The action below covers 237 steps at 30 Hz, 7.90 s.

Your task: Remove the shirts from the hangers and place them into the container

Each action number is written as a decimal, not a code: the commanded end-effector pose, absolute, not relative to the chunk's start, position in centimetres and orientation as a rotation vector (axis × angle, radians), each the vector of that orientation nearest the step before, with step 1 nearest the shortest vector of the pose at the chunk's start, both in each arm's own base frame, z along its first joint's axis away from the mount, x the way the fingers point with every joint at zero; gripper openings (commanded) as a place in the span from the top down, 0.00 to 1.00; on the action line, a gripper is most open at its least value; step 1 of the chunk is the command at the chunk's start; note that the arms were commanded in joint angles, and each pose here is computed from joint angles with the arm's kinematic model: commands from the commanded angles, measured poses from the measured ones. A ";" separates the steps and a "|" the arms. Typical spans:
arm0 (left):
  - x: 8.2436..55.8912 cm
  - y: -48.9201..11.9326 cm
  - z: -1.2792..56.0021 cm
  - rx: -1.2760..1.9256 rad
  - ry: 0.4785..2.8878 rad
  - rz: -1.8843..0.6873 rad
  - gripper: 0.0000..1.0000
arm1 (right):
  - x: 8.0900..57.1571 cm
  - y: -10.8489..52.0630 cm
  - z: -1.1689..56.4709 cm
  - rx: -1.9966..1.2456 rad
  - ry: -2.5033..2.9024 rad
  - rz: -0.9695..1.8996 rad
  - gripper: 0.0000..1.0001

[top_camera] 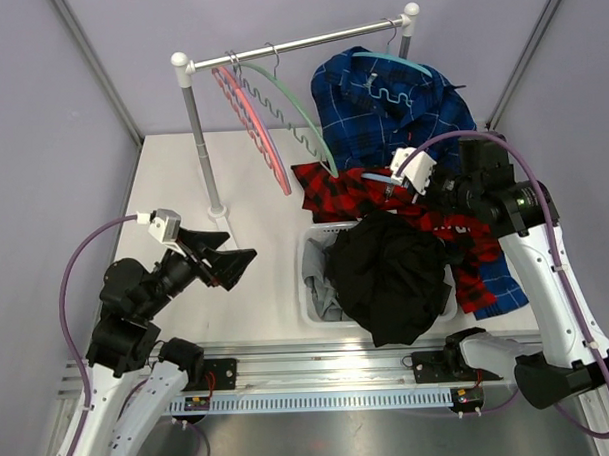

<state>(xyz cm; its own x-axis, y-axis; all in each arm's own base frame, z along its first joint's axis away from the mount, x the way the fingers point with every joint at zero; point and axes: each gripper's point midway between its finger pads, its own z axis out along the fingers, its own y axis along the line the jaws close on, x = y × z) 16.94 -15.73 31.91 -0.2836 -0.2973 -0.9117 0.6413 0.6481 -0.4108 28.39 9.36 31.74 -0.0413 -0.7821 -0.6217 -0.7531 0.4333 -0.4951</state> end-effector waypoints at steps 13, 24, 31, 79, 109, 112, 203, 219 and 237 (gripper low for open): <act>18.6 -16.8 35.4 0.215 1.574 -1.029 0.01 | 28.5 17.5 39.3 -1.515 1.364 0.321 1.00; 18.5 -15.6 39.2 0.294 1.525 -0.887 0.03 | 27.1 24.8 40.1 -1.629 1.285 0.389 1.00; 16.2 -15.1 39.9 0.599 1.450 -0.710 0.04 | 25.7 26.0 37.1 -1.808 1.238 0.445 1.00; 17.9 -19.6 29.5 0.521 1.757 -0.881 1.00 | 27.0 31.6 44.4 -1.134 1.550 0.588 0.13; 16.8 -17.8 34.6 0.537 1.690 -0.809 1.00 | 25.1 32.3 44.3 -1.082 1.610 0.764 1.00; 17.2 -17.8 34.4 0.577 1.703 -0.771 1.00 | 24.5 32.1 48.5 -1.058 1.489 0.779 1.00; 15.0 -19.6 31.3 0.898 1.338 -0.770 1.00 | 15.9 27.8 41.8 -1.839 1.158 0.441 0.22; 12.9 -20.5 32.7 0.923 1.361 -0.917 1.00 | 19.3 30.7 35.1 -2.021 1.132 0.345 0.26; 12.8 -21.2 34.3 0.936 1.307 -0.962 1.00 | 16.0 34.1 35.1 -2.041 1.030 0.674 0.85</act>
